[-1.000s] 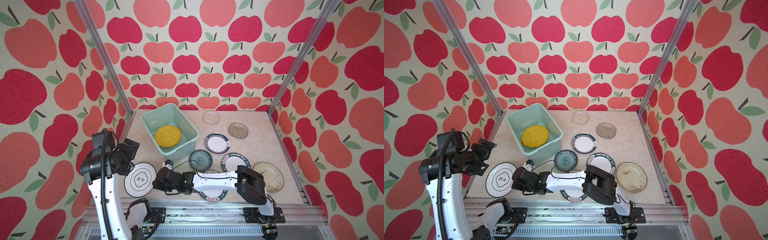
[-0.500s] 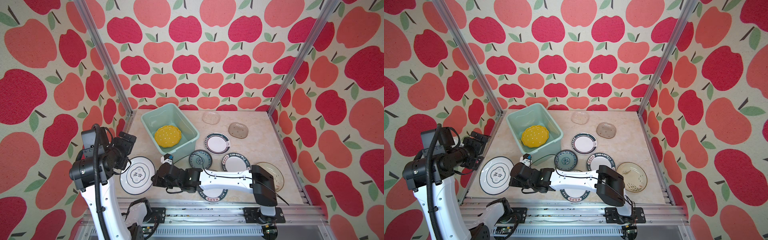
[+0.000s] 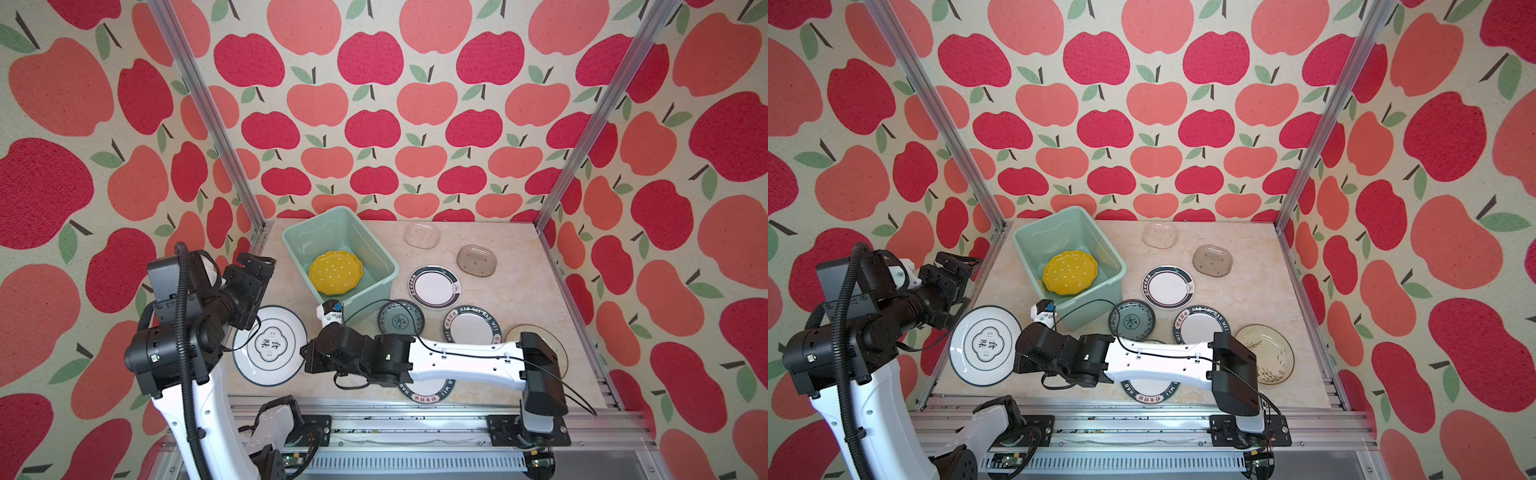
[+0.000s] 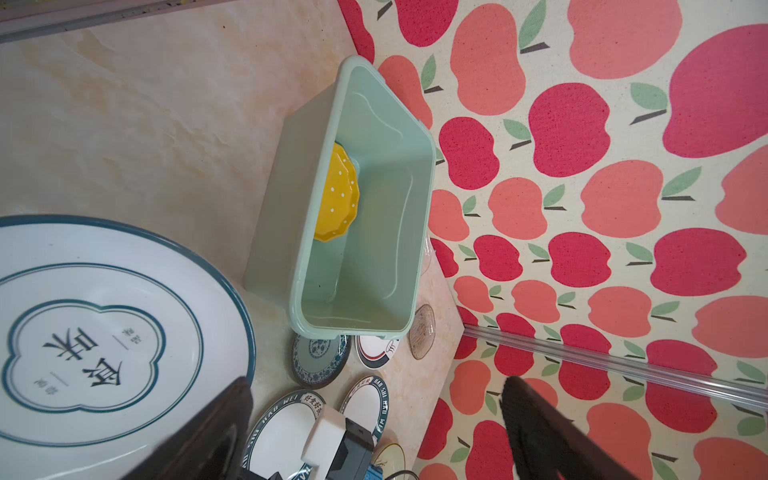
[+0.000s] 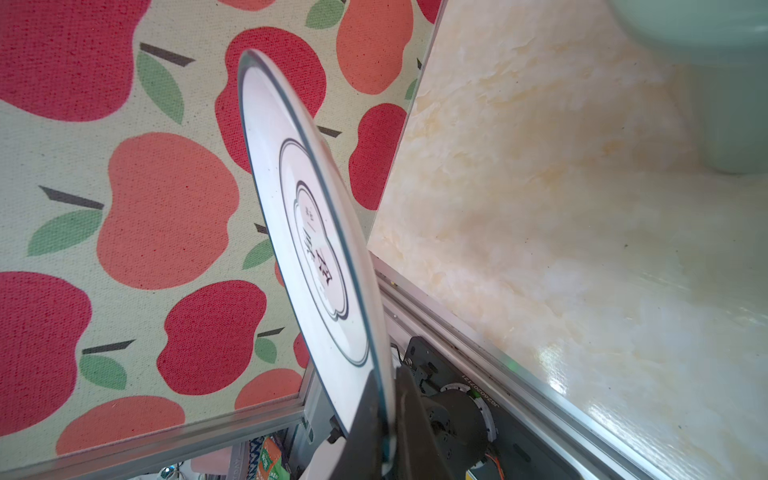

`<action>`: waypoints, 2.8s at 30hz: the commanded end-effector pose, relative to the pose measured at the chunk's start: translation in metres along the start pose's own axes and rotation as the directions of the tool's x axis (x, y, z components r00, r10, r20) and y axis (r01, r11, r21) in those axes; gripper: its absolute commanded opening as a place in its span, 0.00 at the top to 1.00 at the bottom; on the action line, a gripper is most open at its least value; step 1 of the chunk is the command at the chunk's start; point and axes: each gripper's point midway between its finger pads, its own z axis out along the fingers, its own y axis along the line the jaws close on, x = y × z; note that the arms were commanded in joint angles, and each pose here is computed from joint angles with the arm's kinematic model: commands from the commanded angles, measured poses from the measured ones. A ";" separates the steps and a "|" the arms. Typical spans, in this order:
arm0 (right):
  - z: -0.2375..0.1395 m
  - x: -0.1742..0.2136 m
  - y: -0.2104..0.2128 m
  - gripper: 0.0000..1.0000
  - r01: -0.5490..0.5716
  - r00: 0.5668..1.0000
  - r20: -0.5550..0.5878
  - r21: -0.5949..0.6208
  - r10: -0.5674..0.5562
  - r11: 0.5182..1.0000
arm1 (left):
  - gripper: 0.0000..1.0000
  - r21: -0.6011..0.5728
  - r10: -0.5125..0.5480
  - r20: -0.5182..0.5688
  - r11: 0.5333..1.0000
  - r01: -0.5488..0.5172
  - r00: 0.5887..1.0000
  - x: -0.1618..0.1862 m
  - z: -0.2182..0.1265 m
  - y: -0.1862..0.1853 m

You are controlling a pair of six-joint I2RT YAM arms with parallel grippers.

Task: Place the plates into the plastic bin on the countertop
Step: 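Lift the white plate over the green bin with the right gripper, then lower the white plate onto the yellow plate in the bin with the right gripper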

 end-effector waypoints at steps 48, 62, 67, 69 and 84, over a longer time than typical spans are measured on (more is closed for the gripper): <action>0.013 -0.270 -0.133 1.00 -0.468 0.851 0.337 0.137 0.404 0.873 | 0.02 -0.309 0.733 -0.215 0.576 -0.757 0.646 0.021 0.112 -0.036; 0.071 -0.250 -0.185 1.00 -0.512 0.845 0.327 0.266 0.423 0.817 | 0.01 -0.282 0.730 -0.247 0.575 -0.768 0.637 0.030 0.104 -0.024; 0.087 -0.245 -0.198 1.00 -0.510 0.847 0.324 0.278 0.421 0.814 | 0.01 -0.270 0.722 -0.258 0.584 -0.766 0.642 0.034 0.103 -0.020; 0.092 -0.244 -0.202 1.00 -0.508 0.849 0.326 0.281 0.417 0.814 | 0.01 -0.268 0.721 -0.260 0.585 -0.765 0.642 0.035 0.102 -0.019; 0.125 -0.228 -0.233 0.99 -0.525 0.843 0.315 0.311 0.435 0.792 | 0.01 -0.277 0.728 -0.285 0.560 -0.781 0.623 0.036 0.100 -0.010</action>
